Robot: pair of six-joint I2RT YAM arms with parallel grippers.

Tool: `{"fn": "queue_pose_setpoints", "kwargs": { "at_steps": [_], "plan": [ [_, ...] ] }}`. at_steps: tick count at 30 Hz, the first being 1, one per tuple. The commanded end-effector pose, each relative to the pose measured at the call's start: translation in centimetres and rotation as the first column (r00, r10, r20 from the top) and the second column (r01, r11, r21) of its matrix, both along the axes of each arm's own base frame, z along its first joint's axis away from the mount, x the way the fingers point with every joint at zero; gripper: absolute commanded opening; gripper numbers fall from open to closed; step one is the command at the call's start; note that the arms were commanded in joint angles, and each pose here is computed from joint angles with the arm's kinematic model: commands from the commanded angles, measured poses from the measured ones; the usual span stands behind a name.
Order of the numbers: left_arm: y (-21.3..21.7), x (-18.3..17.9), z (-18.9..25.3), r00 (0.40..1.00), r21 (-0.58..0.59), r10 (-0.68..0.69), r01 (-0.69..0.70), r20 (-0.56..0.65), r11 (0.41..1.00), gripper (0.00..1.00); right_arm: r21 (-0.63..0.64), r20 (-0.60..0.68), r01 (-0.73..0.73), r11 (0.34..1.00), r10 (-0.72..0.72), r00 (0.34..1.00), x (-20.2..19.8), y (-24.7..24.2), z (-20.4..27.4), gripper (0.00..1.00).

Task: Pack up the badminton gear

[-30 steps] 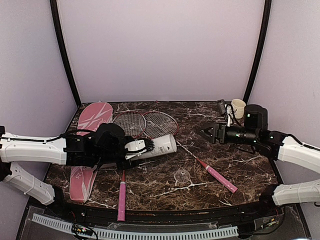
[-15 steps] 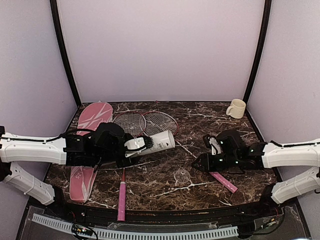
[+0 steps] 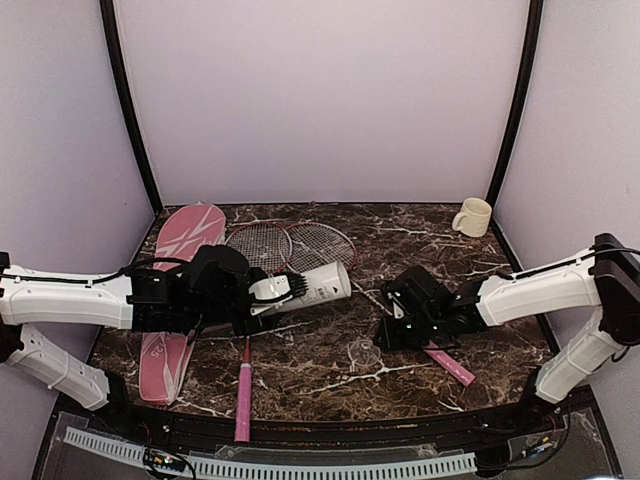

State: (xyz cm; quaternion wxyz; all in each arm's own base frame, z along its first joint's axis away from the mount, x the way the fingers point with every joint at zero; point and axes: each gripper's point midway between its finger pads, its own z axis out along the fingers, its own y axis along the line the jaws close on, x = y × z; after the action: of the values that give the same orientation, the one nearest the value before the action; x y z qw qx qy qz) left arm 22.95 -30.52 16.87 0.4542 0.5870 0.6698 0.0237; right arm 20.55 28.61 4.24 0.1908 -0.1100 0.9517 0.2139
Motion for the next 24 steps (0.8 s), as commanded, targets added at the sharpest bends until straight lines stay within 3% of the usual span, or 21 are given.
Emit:
{"fn": "queue_pose_setpoints", "kwargs": {
  "at_steps": [1,20,24],
  "plan": [
    [-0.3,0.1,1.3,1.0,-0.038,-0.004,0.004,0.015,0.999,0.63,-0.035,0.025,-0.016,0.999,0.017,1.0,0.4,0.5,-0.2,0.2],
    [-0.4,0.0,1.1,1.0,-0.035,-0.009,0.009,0.006,0.999,0.63,-0.18,0.028,-0.016,0.984,0.022,0.999,0.4,0.3,-2.9,0.11],
    [-0.4,0.1,1.2,1.0,-0.036,-0.006,0.006,0.01,0.999,0.63,-0.193,0.036,-0.002,0.981,0.009,0.999,0.6,0.3,-3.0,0.02]
  ]
}}
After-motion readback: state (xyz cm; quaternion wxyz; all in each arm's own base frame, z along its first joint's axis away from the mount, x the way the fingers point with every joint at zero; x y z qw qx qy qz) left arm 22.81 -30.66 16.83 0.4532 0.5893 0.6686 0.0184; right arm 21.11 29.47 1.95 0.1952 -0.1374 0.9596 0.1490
